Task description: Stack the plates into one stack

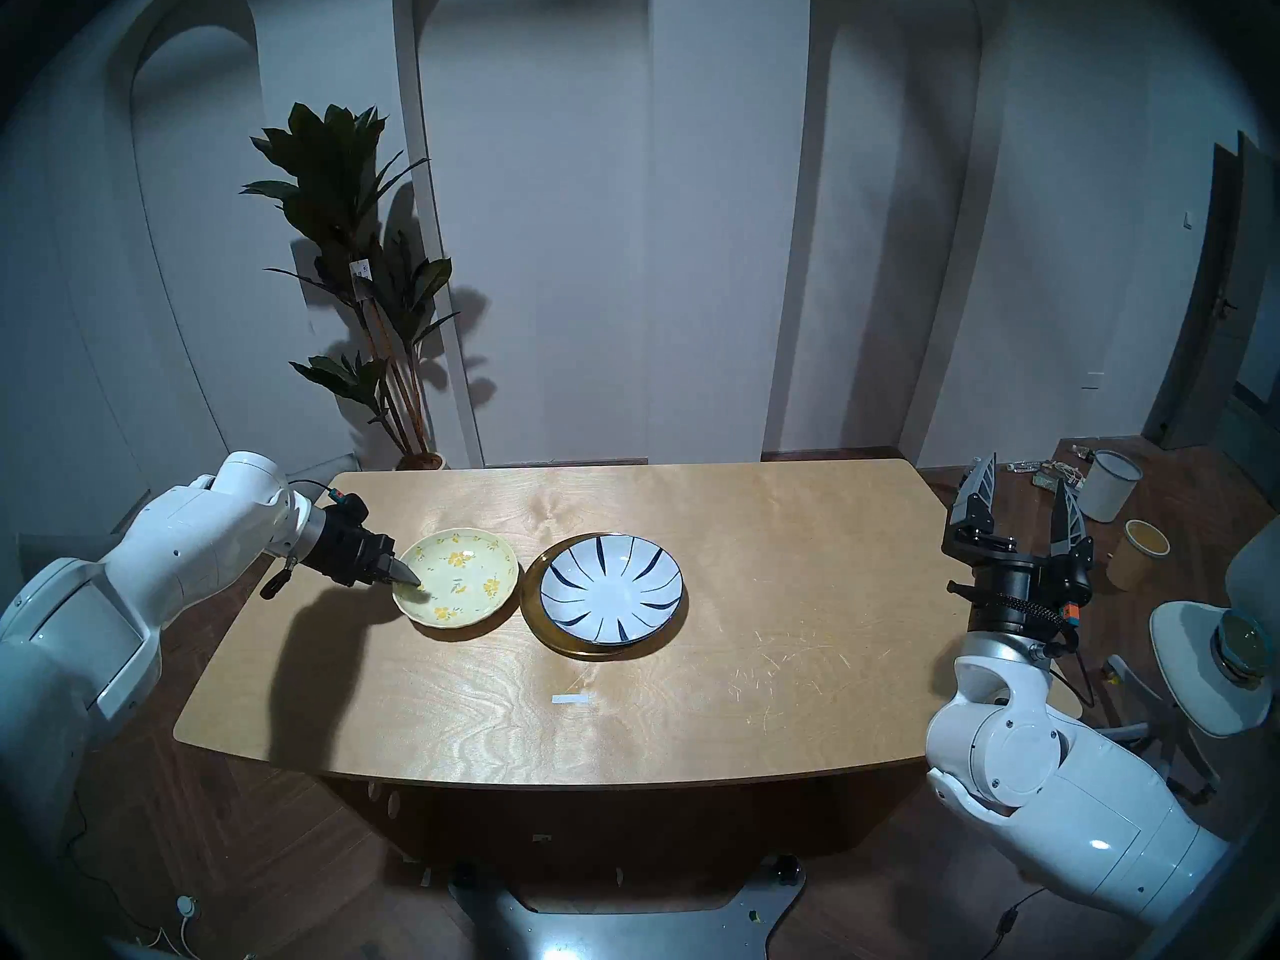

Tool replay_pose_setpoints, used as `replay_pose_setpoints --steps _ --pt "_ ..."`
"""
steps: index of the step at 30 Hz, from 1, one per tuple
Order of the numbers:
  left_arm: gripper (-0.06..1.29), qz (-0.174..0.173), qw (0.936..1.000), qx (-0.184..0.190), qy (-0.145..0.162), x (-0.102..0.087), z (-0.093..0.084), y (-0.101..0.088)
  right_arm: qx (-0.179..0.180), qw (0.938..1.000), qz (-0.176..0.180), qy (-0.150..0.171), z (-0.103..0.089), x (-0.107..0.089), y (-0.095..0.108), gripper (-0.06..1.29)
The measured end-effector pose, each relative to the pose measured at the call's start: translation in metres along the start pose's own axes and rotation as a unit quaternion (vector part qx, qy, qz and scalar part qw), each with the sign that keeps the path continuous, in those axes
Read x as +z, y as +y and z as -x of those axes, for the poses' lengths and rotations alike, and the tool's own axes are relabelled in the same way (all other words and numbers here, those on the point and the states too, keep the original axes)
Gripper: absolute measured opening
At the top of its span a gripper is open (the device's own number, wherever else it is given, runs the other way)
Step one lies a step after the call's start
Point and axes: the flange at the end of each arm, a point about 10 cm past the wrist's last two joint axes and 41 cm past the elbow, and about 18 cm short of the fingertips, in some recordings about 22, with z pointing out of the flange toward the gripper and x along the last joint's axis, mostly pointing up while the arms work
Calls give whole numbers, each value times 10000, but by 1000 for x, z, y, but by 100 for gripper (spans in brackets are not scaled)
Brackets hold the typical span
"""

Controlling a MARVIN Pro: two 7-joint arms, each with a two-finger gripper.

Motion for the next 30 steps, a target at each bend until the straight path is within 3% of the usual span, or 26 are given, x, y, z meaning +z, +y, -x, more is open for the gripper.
replay_pose_setpoints --steps 17,30 --pt "-3 122 9988 -377 273 -15 -2 -13 -69 9999 127 -73 3 -2 -3 120" --pt "-3 312 9967 -663 358 -7 0 -15 -112 9997 145 -135 6 -4 -6 120"
